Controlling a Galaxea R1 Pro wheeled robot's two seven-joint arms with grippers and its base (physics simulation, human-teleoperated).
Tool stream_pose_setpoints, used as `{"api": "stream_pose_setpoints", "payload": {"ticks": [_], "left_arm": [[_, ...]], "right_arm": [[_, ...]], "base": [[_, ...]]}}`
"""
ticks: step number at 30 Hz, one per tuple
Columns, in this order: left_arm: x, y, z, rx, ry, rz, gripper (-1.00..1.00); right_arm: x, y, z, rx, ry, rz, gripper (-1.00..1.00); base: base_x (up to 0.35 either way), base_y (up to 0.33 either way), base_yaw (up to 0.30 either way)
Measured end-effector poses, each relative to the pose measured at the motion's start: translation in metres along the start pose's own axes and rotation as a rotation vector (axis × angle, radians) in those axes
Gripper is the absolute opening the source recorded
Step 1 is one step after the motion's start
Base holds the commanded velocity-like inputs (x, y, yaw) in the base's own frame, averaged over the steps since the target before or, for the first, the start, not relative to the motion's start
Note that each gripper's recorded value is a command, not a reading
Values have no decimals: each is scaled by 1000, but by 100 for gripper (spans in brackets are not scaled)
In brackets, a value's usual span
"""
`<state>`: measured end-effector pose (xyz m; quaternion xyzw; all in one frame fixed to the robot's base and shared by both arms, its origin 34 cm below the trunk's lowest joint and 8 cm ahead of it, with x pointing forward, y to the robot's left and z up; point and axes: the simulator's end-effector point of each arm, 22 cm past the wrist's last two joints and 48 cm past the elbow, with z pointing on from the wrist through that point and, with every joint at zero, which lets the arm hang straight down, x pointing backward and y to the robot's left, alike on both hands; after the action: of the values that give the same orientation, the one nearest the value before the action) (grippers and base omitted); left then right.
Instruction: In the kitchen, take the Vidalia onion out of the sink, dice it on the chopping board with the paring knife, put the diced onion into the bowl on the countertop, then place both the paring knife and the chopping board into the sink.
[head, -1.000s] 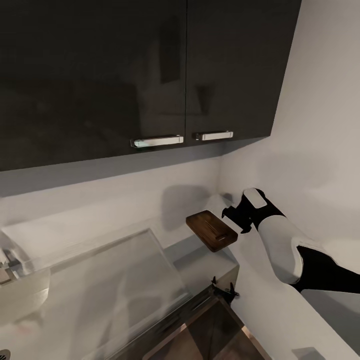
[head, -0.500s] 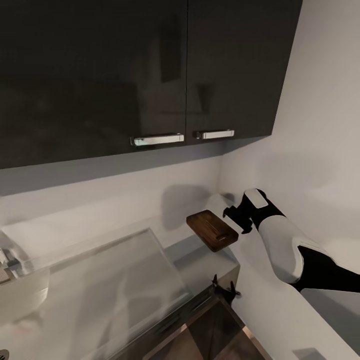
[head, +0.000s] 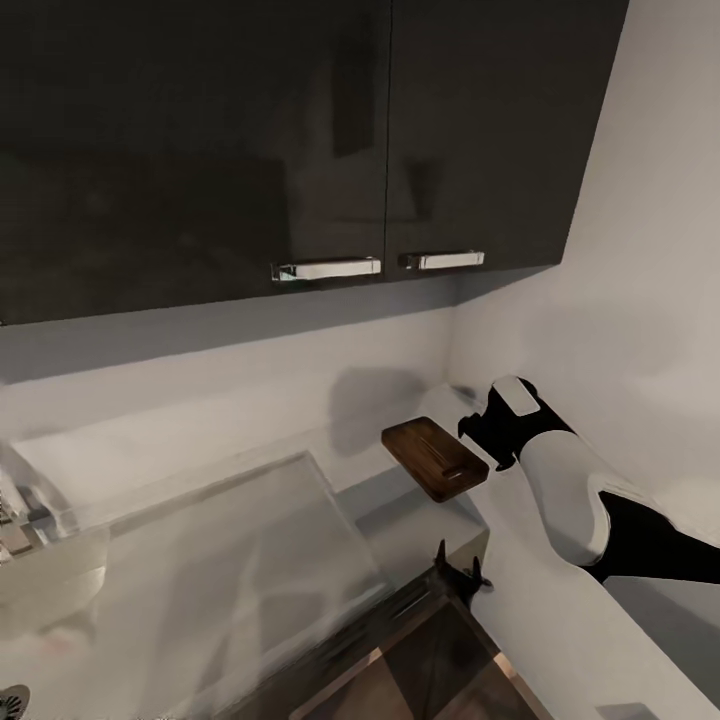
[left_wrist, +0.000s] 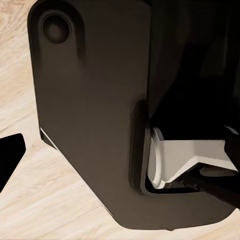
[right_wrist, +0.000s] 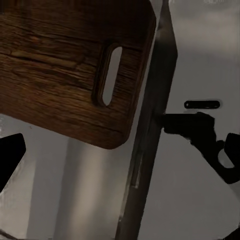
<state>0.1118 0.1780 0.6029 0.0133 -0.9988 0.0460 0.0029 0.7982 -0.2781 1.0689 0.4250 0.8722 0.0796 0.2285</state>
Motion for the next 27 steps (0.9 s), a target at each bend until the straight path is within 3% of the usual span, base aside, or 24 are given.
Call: {"api": "stream_pose_setpoints", "payload": {"ticks": [3, 7, 27], "left_arm": [[0, 0, 2, 0, 2, 0, 100], [-1, 0, 6, 0, 5, 0, 100], [-7, 2, 25, 1, 6, -1, 100]], "right_arm": [[-7, -1, 4, 4, -34, 48, 100], [-9, -2, 9, 5, -45, 65, 100], [-26, 5, 16, -27, -94, 87, 100]], "base": [[0, 0, 86], [0, 0, 73], [0, 0, 8]]}}
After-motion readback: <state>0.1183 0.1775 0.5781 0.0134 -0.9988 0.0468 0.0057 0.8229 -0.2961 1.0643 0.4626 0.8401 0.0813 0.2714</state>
